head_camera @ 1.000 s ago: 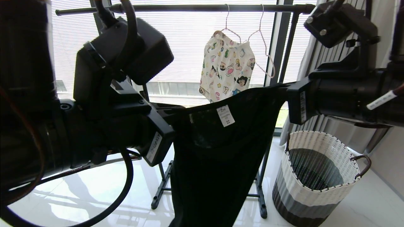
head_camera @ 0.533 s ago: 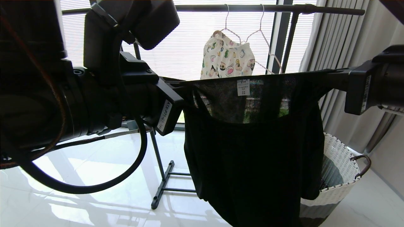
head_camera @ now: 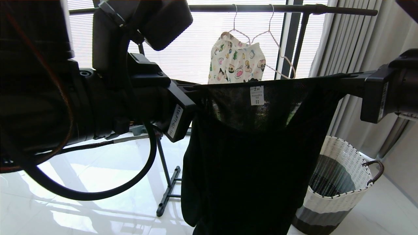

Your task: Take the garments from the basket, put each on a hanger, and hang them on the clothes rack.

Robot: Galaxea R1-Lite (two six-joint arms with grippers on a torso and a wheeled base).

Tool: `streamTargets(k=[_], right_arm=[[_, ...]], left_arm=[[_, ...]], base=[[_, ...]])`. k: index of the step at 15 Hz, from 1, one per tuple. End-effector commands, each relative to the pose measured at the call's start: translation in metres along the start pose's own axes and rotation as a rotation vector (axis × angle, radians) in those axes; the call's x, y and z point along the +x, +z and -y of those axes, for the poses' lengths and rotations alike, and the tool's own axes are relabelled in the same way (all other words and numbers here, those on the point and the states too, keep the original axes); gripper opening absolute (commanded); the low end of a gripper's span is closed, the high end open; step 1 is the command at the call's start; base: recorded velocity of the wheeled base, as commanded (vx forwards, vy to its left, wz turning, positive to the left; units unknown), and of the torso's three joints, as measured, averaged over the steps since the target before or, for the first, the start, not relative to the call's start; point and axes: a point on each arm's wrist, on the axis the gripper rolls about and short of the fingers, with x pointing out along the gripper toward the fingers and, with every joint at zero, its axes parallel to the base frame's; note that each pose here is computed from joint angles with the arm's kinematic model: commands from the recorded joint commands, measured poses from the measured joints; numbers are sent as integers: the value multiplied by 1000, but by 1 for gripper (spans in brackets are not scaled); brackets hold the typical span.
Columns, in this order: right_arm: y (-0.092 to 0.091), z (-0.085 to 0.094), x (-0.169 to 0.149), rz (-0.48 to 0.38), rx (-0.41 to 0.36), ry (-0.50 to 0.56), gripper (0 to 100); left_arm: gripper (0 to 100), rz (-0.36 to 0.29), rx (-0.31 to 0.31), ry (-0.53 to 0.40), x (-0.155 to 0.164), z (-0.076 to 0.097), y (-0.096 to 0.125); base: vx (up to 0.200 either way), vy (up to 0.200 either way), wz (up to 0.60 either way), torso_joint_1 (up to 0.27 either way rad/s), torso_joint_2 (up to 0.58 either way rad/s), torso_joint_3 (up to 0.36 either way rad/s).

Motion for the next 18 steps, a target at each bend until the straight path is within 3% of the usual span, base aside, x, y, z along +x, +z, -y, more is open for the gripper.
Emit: streamTargets(k=[1,4,5,9,16,18], right_arm=[[-2,3,-14,10,-1,4,0],[-15,2,-51,-18,-99,67,0],[-25,-1,-73,-37,-155,134,0],[-43,-7,-83,-78,-255,204,0],[-39,-11,-73,-56,-252,199,0],[-34,-10,-69,-51,-243,178,0]], left_arm=[[0,29,9,-28,11,-3,7],[0,38,5,-19,32,-6,15],[0,42,6,-29,42,-5,17],[0,57,11,-92,46,4,19],[0,64,11,-88,42,3,20],[0,67,14,-98,28,4,20]], base=[[0,0,0,0,0,0],[0,0,0,0,0,0],[0,0,0,0,0,0],[0,0,0,0,0,0],[0,0,0,0,0,0],[0,0,0,0,0,0]])
